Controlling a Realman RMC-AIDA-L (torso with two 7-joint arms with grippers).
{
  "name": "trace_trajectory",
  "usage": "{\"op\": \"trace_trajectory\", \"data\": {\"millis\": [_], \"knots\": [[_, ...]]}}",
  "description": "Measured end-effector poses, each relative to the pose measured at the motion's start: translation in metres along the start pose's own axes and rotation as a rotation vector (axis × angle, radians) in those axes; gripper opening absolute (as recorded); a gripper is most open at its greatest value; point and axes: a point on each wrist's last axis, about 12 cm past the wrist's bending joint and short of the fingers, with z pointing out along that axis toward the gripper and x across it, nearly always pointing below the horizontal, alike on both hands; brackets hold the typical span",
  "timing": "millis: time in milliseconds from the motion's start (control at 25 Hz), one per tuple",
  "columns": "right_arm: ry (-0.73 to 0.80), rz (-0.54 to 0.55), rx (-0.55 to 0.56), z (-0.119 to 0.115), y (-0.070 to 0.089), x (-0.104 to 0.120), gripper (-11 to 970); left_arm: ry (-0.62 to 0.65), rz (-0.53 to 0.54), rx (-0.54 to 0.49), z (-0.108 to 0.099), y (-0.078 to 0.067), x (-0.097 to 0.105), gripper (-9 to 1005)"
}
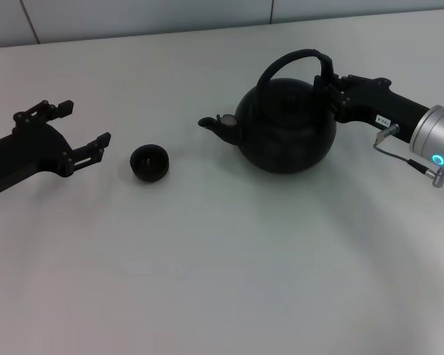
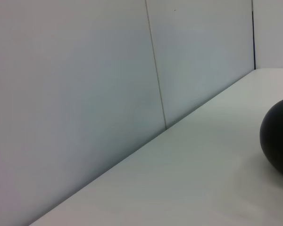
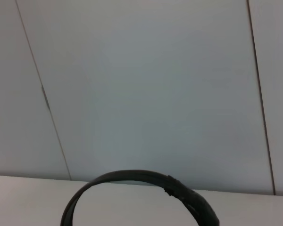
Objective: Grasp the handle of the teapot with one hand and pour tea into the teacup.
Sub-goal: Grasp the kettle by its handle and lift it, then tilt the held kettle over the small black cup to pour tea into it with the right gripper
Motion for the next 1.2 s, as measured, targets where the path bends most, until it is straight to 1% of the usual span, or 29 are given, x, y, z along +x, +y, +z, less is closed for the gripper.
{"op": "trace_trajectory", "data": {"millis": [80, 320, 520, 1000, 1200], "knots": [[0.001, -0.006, -0.004, 0.001, 0.001, 0.0, 166, 0.0, 0.0, 0.0, 0.0, 0.0, 0.0, 807], [-0.008, -0.035, -0.015, 0.002, 0.003, -0.003, 141, -0.001, -0.001, 0.0, 0.0, 0.0, 0.0, 806], [-0.022, -0.077, -0.023, 0.005, 0.005, -0.006, 139, -0.004, 0.0, 0.002, 0.0, 0.0, -0.001, 806], [-0.053, -0.123, -0.038, 0.012, 0.006, -0.019, 139, -0.003, -0.002, 0.0, -0.001, -0.001, 0.0, 807], [-0.068, -0.137, -0.054, 0.019, 0.009, -0.027, 140, -0.002, -0.005, 0.001, -0.001, -0.001, 0.001, 807]]}}
